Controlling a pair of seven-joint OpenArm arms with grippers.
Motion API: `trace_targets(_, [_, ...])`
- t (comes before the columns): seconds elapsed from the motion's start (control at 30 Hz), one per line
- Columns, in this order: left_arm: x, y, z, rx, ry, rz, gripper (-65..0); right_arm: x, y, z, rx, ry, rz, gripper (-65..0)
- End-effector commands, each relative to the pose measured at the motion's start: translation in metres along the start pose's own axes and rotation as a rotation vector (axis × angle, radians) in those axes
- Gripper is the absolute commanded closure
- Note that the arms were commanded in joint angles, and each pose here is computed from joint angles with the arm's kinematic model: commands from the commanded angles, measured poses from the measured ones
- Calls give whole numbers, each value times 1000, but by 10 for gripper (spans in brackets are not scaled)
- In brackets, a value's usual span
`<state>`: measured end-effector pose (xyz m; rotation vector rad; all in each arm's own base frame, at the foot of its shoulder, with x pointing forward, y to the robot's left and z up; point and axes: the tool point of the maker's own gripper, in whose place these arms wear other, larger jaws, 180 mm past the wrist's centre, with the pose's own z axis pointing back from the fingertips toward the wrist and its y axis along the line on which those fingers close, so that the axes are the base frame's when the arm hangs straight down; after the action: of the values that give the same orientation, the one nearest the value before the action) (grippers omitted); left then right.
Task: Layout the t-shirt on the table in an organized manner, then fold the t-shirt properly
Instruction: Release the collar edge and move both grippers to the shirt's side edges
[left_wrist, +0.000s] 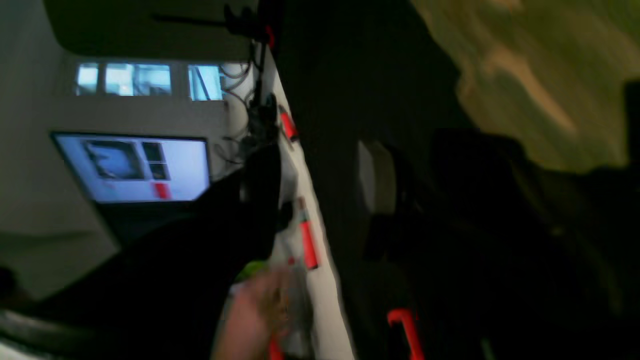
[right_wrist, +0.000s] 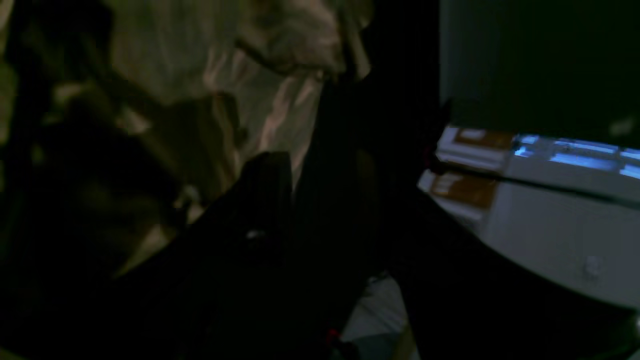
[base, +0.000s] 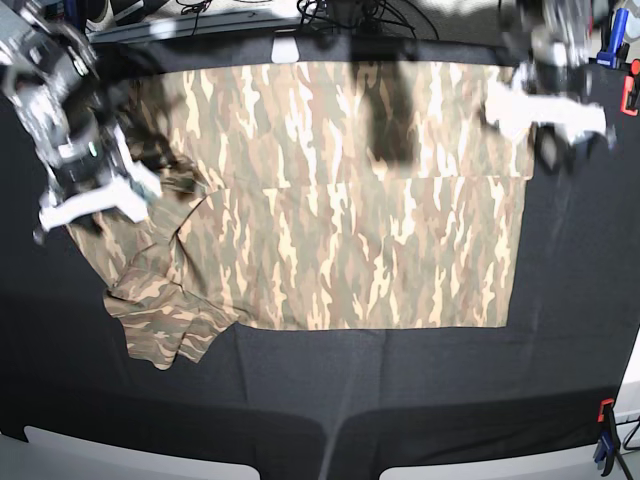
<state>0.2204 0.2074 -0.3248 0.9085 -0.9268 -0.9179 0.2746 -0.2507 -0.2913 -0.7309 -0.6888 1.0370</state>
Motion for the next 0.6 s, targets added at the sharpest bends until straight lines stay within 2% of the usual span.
trace_targets(0.0, [8,15,-7,42,-32,22,-228,2,-17,-4,-60,1,-16,-211])
trace_targets(0.1, [24,29,-25,51,-76,102,-228,3,-19,-22,-98,28,-132,-211])
trace_targets(0.2, [43,46,-45,50,-124,204,-228,6,-12,-38,-139,60,-309,-211])
trace_targets(0.4, [97,80,-78,33,-224,373,-228,50,19,-61,-76,33,-480,-211])
trace_targets(0.47, [109,90,-93,13,-231,448,-228,68,18,-63,-58,12,-511,-211])
trace_targets(0.57, [105,99,-124,-15,-184,546,-228,80,9,-65,-67,12,-608,-211])
